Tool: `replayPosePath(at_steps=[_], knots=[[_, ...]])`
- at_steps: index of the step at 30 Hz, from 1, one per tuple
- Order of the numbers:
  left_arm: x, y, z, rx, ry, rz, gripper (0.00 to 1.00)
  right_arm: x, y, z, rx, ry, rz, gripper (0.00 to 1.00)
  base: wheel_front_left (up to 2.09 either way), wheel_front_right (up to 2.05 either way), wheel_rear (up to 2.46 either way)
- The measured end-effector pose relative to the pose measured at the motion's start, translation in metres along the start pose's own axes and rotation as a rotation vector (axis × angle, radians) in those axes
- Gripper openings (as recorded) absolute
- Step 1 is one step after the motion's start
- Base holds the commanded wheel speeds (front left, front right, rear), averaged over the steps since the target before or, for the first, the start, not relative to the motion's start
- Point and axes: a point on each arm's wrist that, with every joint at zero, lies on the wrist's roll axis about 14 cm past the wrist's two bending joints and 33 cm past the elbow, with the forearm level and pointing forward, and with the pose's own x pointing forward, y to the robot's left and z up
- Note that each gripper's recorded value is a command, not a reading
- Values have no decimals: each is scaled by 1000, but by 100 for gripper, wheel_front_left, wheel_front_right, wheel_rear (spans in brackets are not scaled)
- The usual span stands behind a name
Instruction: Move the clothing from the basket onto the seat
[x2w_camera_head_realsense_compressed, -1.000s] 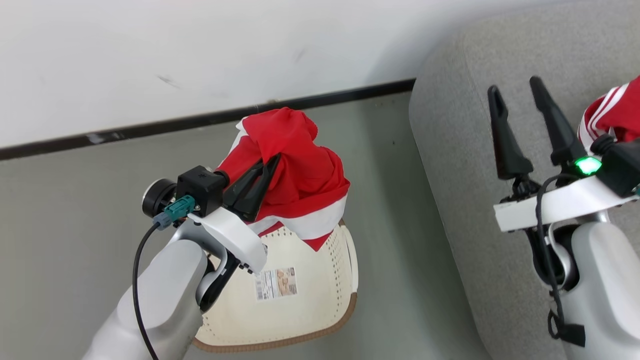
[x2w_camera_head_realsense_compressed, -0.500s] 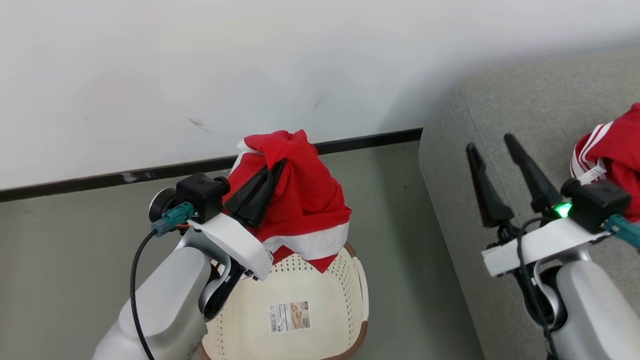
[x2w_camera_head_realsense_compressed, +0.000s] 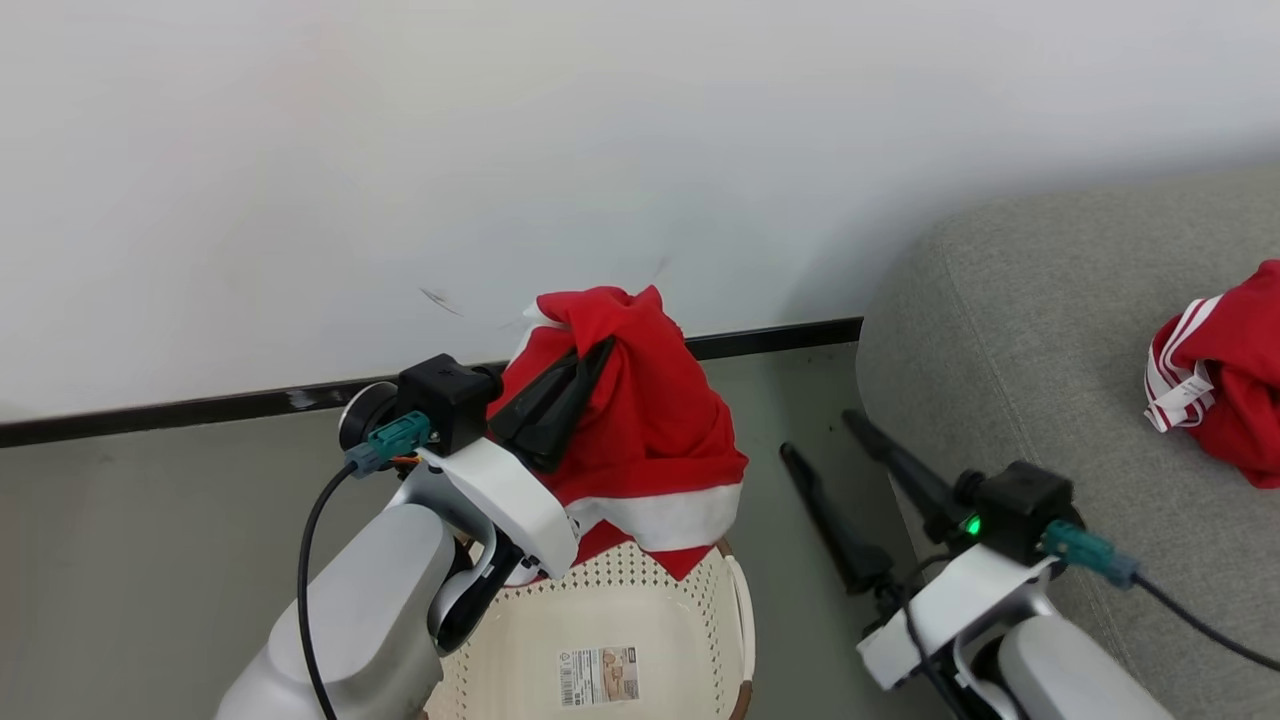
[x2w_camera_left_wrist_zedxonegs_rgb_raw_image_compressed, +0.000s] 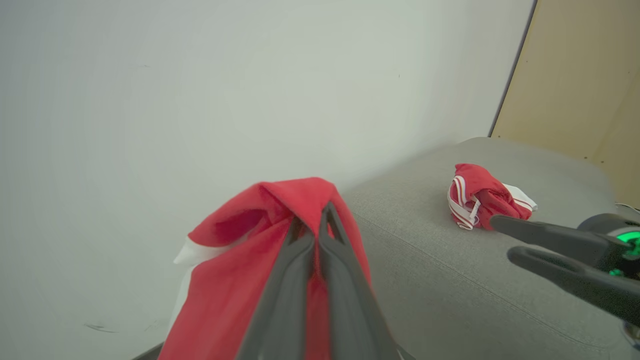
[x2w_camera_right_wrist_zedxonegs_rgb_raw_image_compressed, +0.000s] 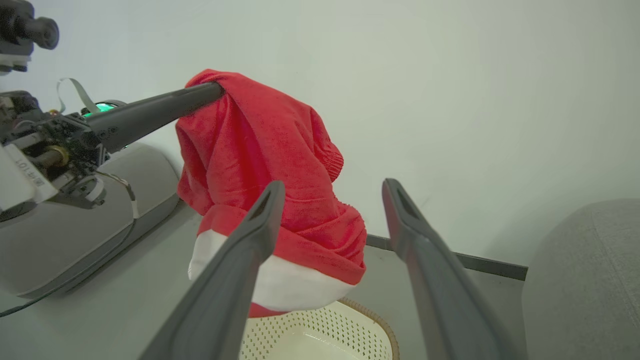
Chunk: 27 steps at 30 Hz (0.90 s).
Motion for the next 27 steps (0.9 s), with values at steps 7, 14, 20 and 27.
replayPosePath(at_steps=[7, 14, 20, 27], knots=[[-4, -10, 6, -5, 0, -13, 0, -4, 49, -16, 29, 51, 139, 100, 0, 0, 0], [-8, -25, 5, 26, 23, -50, 0, -1, 74, -25, 32, 89, 231, 100, 0, 0, 0], [-9, -37, 3, 18, 28, -76, 0, 6, 85, -32, 23, 114, 279, 100, 0, 0, 0], [-11, -50, 0, 6, 39, -108, 0, 14, 90, -45, 2, 158, 314, 100, 0, 0, 0]])
